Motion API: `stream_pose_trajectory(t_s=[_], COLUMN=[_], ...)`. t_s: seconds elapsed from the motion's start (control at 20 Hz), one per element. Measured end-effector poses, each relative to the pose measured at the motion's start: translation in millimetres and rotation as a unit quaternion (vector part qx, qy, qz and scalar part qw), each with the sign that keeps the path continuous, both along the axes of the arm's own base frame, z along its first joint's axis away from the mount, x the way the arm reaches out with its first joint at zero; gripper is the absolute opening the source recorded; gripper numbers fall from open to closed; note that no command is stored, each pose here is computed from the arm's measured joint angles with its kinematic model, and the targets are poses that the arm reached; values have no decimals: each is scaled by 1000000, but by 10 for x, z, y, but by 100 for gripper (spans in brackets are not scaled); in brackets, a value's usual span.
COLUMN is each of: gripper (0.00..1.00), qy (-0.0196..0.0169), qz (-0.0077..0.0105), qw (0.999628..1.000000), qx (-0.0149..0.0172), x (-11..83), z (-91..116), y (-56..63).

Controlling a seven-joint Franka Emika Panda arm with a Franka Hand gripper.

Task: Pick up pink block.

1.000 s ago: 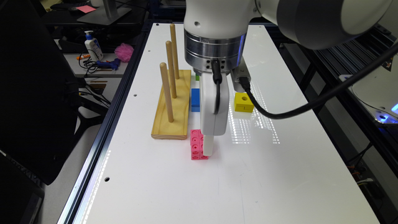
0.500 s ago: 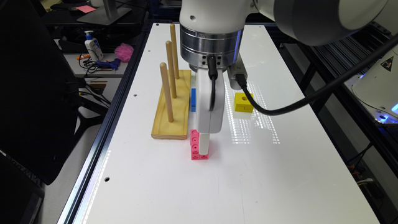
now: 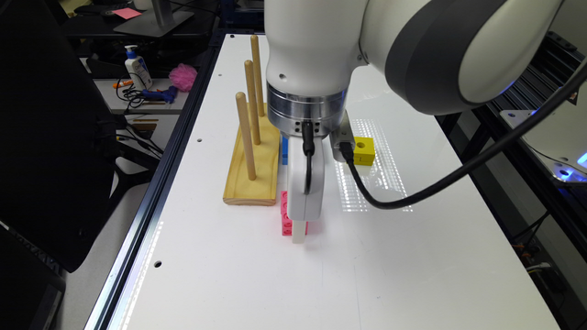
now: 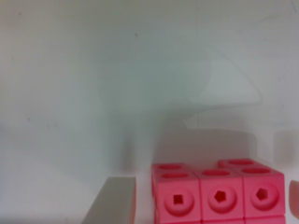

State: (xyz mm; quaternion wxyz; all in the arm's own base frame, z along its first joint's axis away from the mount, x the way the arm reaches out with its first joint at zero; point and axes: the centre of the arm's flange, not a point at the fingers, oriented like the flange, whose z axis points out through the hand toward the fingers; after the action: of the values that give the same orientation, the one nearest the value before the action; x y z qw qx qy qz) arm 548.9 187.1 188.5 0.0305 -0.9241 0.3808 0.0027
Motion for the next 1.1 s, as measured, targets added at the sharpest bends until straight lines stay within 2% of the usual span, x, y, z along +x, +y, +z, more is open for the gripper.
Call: stream_pose_trajectory(t_s=[0.15, 0.35, 0.5, 0.55, 1.1], gripper=[100, 100, 100, 0, 0], qy=[-1662, -1716, 3167, 1214, 2006], qz=[-80, -86, -143, 598, 572], qw=[999998, 999998, 999995, 999999, 999998], qx=[543, 570, -322, -246, -804], x=[14, 14, -5, 1, -1], z=[13, 13, -108, -157, -156], y=[4, 4, -2, 1, -4])
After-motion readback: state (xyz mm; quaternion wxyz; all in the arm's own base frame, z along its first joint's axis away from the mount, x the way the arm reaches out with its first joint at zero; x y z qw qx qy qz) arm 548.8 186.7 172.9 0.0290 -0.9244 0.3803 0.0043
